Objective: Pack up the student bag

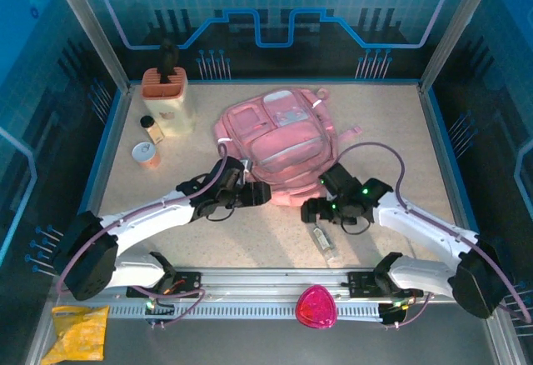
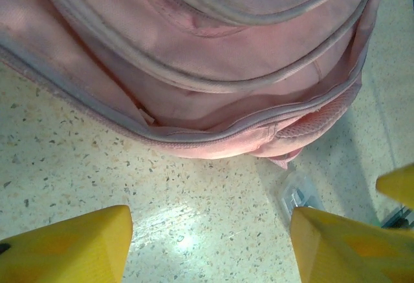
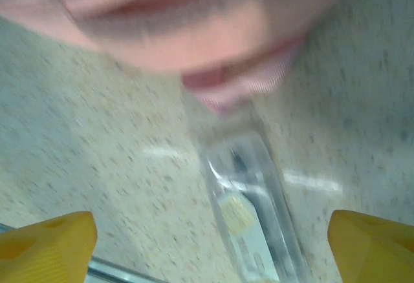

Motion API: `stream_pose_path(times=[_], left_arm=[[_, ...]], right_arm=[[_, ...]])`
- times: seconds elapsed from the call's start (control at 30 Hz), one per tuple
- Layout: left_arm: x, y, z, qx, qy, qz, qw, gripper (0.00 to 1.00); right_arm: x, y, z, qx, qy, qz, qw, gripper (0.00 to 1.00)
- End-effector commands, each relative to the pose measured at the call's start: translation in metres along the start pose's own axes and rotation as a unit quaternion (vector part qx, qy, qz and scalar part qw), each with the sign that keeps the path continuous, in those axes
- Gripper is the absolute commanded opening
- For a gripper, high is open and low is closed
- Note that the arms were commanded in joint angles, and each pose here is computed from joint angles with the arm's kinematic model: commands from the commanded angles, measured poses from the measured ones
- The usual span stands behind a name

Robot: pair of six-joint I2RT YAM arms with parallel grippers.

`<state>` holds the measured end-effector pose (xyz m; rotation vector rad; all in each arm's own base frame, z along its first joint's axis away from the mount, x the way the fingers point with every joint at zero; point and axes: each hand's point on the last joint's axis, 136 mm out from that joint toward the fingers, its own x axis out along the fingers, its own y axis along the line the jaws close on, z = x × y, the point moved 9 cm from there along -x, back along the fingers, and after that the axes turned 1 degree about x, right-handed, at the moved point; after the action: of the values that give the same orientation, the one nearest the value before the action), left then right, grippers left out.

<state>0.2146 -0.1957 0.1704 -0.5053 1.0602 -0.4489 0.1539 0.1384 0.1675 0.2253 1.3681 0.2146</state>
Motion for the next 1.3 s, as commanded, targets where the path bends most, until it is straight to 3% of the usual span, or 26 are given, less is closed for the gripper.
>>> stream_pose_path(times=[0.0,0.23,0.67,0.83,0.97,1.27], left_arm=[[-0.003,0.005,-0.002,-0.038,-0.033,-0.001,0.999,0.67],[-0.001,0.015,-0.009,-0.057,-0.034,0.012,0.998,0.71],[-0.008,0.020,-0.014,-0.066,-0.045,0.012,0.997,0.74],[-0.011,0.020,-0.015,-0.065,-0.048,0.011,0.997,0.75],[-0.011,0.019,-0.014,-0.066,-0.046,0.008,0.997,0.76],[-0.012,0.017,-0.013,-0.065,-0.049,0.007,0.997,0.77]], right_arm=[[0.012,-0.022,-0.029,0.022,0.053,-0.055,0.997,0.96],[0.032,-0.022,-0.055,0.015,0.074,-0.040,0.996,0.99],[0.047,0.010,-0.061,-0.052,0.064,-0.109,0.991,0.66],[0.049,0.004,-0.060,-0.063,0.061,-0.163,0.983,0.66],[0.055,0.010,-0.062,-0.070,0.065,-0.150,0.984,0.65],[0.065,0.010,-0.065,-0.076,0.069,-0.154,0.983,0.51]])
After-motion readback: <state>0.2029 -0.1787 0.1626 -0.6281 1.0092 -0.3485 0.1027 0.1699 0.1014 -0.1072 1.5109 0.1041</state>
